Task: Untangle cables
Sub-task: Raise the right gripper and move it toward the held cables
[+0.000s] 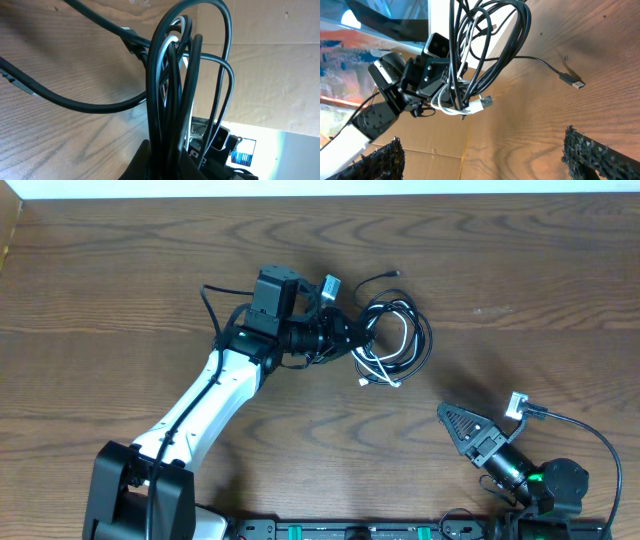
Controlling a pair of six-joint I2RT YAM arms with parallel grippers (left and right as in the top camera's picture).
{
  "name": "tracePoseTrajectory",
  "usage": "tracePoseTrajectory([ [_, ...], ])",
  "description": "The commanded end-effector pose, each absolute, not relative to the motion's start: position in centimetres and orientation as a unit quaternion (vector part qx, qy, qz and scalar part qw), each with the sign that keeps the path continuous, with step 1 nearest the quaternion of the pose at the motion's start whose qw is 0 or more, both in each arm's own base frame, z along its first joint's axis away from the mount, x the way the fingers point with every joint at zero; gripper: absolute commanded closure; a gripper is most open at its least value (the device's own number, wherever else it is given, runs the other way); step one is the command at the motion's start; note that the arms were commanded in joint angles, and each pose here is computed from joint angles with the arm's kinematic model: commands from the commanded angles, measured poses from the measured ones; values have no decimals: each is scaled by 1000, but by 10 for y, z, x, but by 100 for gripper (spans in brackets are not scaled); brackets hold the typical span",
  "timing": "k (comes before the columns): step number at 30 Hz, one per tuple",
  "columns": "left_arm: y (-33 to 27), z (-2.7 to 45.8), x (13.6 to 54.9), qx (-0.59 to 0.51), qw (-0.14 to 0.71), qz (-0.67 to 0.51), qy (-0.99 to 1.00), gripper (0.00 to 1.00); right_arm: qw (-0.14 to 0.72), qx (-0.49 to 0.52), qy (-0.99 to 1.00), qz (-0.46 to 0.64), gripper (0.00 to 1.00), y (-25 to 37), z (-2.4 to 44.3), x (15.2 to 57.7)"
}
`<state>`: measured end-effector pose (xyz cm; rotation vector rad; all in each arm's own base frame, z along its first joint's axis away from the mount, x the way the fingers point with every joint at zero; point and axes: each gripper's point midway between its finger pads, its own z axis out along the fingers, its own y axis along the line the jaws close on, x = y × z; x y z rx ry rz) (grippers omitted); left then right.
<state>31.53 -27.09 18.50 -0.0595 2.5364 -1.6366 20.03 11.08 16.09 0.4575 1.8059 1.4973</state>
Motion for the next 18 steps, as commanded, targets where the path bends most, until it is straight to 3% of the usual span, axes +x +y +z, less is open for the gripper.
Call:
tracePoseTrajectory([
  [1,-272,193,312,1,65,-553,831,92,370,187,696,587,1,109,164,202],
  [18,-271,191,311,-2,61,-550,833,92,436,138,710,535,1,102,172,214],
])
